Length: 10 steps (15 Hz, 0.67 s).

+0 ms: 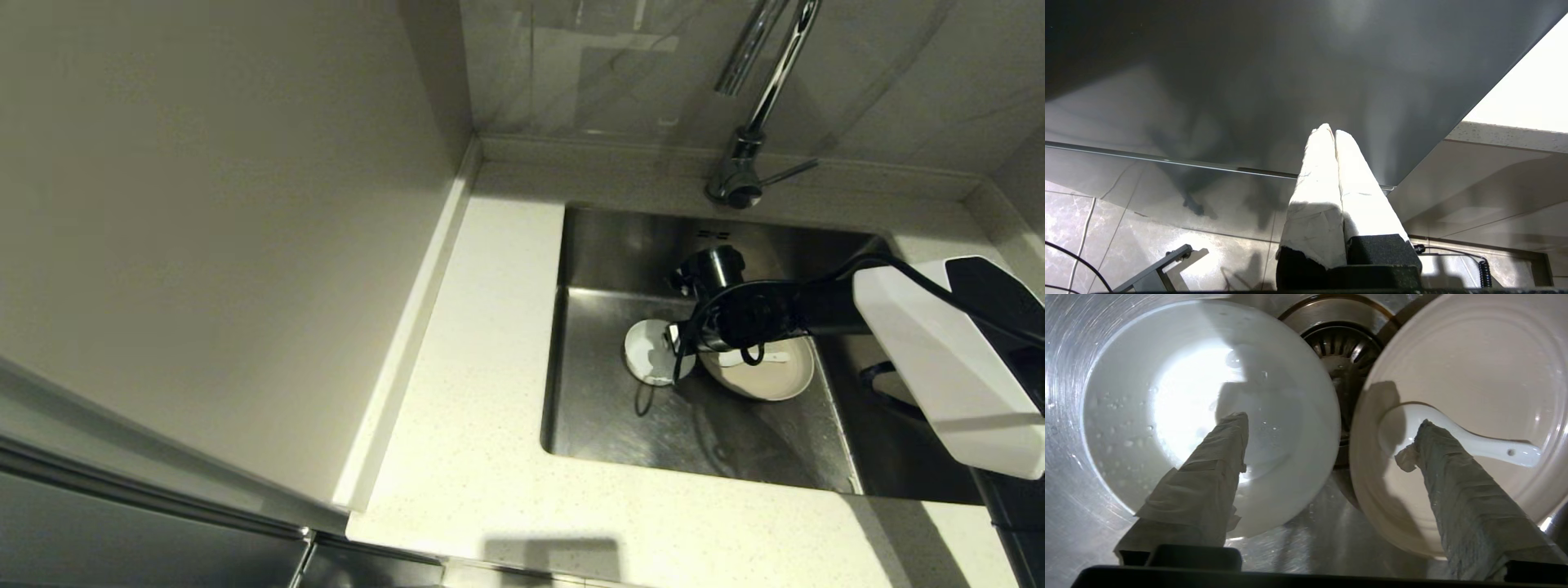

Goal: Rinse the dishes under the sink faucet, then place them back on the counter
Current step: Put a bowl back to the table from the sink

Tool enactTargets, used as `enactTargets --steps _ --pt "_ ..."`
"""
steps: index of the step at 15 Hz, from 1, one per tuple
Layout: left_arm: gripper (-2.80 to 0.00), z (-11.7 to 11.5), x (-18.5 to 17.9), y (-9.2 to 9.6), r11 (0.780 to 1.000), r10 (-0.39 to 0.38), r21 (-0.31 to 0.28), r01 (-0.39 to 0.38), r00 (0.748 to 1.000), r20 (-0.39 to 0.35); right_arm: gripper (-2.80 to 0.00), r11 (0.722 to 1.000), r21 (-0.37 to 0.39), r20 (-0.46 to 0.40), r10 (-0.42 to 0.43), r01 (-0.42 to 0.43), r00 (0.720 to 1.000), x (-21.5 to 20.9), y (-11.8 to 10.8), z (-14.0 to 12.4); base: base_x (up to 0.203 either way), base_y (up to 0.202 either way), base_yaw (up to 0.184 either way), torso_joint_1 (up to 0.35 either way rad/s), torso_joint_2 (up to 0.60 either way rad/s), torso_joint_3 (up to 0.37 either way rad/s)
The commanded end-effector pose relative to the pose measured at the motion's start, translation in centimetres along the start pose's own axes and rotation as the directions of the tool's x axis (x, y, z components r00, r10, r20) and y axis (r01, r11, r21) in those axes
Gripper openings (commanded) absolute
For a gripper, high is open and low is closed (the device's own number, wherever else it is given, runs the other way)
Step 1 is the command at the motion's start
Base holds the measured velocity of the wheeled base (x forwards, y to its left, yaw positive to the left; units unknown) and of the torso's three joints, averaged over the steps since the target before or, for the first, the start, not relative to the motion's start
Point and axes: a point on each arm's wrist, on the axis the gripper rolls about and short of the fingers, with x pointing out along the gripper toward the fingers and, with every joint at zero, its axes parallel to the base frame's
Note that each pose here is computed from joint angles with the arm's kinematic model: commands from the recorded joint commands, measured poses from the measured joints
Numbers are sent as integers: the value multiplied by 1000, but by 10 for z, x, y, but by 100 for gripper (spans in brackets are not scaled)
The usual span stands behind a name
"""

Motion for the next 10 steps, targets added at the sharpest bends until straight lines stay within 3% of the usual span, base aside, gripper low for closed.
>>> enactTargets --steps 1,7,10 --pt "-280 0 0 0 1000 0 -1 0 1000 3 0 1000 -8 -15 1 -1 1000 6 3 -5 0 0 0 0 0 0" --pt "-280 0 0 0 1000 0 -1 0 1000 3 0 1000 -19 15 21 -20 1000 8 13 0 0 0 0 0 0 0" --pt "-280 0 0 0 1000 0 -1 0 1000 3 0 989 -132 61 79 -70 995 6 13 6 0 0 0 0 0 0"
